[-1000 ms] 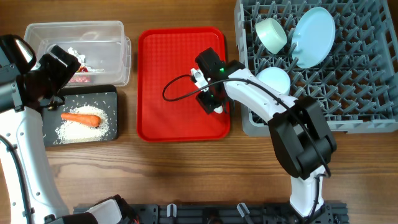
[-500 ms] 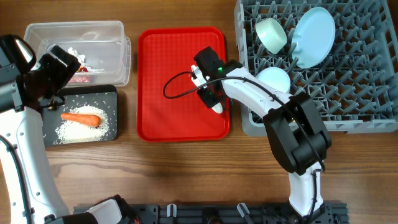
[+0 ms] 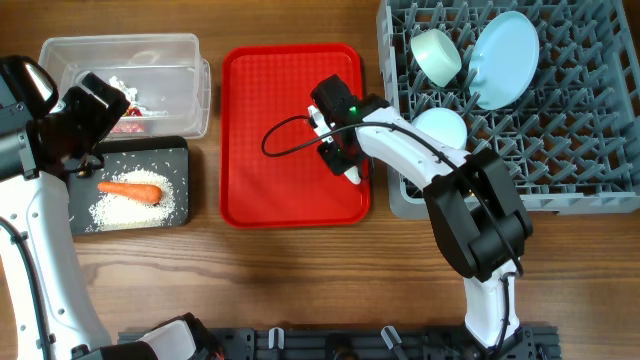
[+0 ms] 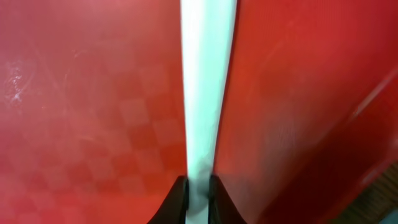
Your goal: Sort waste into correct bins and load items into the dishwasher rack
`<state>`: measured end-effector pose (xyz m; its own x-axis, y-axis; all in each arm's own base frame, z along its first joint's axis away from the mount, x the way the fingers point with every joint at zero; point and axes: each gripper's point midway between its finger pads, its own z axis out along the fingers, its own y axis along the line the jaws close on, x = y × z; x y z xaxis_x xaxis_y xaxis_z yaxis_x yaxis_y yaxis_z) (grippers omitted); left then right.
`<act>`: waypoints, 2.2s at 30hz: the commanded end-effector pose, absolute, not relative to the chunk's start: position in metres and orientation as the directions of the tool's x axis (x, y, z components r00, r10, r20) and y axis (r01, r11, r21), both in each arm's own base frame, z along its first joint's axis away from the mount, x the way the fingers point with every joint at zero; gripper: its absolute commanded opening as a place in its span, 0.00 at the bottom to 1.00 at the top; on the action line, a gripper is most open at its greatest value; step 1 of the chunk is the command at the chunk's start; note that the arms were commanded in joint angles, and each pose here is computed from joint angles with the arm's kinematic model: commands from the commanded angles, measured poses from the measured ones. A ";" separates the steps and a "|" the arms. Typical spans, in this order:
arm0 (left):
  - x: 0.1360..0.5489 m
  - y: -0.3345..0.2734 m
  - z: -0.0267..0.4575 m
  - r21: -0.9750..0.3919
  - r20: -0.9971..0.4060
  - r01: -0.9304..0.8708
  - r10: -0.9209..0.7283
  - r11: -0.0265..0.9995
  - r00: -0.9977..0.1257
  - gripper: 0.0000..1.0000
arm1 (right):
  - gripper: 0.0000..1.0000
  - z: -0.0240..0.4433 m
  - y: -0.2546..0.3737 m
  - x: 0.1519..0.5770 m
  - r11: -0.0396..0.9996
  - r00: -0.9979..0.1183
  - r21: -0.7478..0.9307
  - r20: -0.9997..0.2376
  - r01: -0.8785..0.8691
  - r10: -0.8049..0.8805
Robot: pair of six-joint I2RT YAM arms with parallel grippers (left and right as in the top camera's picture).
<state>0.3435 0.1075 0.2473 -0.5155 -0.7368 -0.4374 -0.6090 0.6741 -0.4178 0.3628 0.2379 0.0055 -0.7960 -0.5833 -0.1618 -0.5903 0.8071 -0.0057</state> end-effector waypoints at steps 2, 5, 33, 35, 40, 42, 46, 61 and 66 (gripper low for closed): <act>0.344 0.111 0.246 -0.418 -0.435 -0.618 -0.744 0.666 -0.508 1.00 | 0.04 0.005 0.232 0.356 0.815 -0.809 -0.005 -0.112 -0.580 -0.577; 0.344 0.111 0.246 -0.418 -0.435 -0.618 -0.744 0.666 -0.508 1.00 | 0.04 0.027 0.236 0.363 0.815 -0.804 -0.007 -0.161 -0.579 -0.573; 0.344 0.111 0.246 -0.418 -0.435 -0.618 -0.744 0.666 -0.508 1.00 | 0.77 0.102 0.323 0.389 0.874 -0.974 0.470 -0.226 -0.126 -0.019; 0.344 0.111 0.246 -0.418 -0.435 -0.618 -0.744 0.666 -0.508 1.00 | 0.77 0.091 0.320 0.387 0.894 -0.980 0.444 -0.196 -0.065 0.026; 0.344 0.111 0.246 -0.418 -0.435 -0.618 -0.744 0.666 -0.508 1.00 | 0.64 0.054 0.315 0.374 0.915 -0.980 0.384 -0.103 0.121 0.172; 0.344 0.111 0.246 -0.418 -0.435 -0.618 -0.744 0.666 -0.508 1.00 | 0.64 0.039 0.310 0.372 0.908 -0.956 0.344 -0.083 0.239 0.283; 0.344 0.111 0.246 -0.418 -0.435 -0.618 -0.744 0.666 -0.508 1.00 | 0.64 0.023 0.307 0.364 0.893 -0.922 0.288 -0.071 0.346 0.381; 0.344 0.111 0.246 -0.418 -0.435 -0.618 -0.744 0.666 -0.508 1.00 | 0.62 -0.014 0.314 0.371 0.871 -0.877 0.278 -0.153 0.404 0.456; 0.344 0.111 0.246 -0.418 -0.435 -0.618 -0.744 0.666 -0.508 1.00 | 0.57 -0.021 0.314 0.371 0.862 -0.868 0.275 -0.144 0.426 0.475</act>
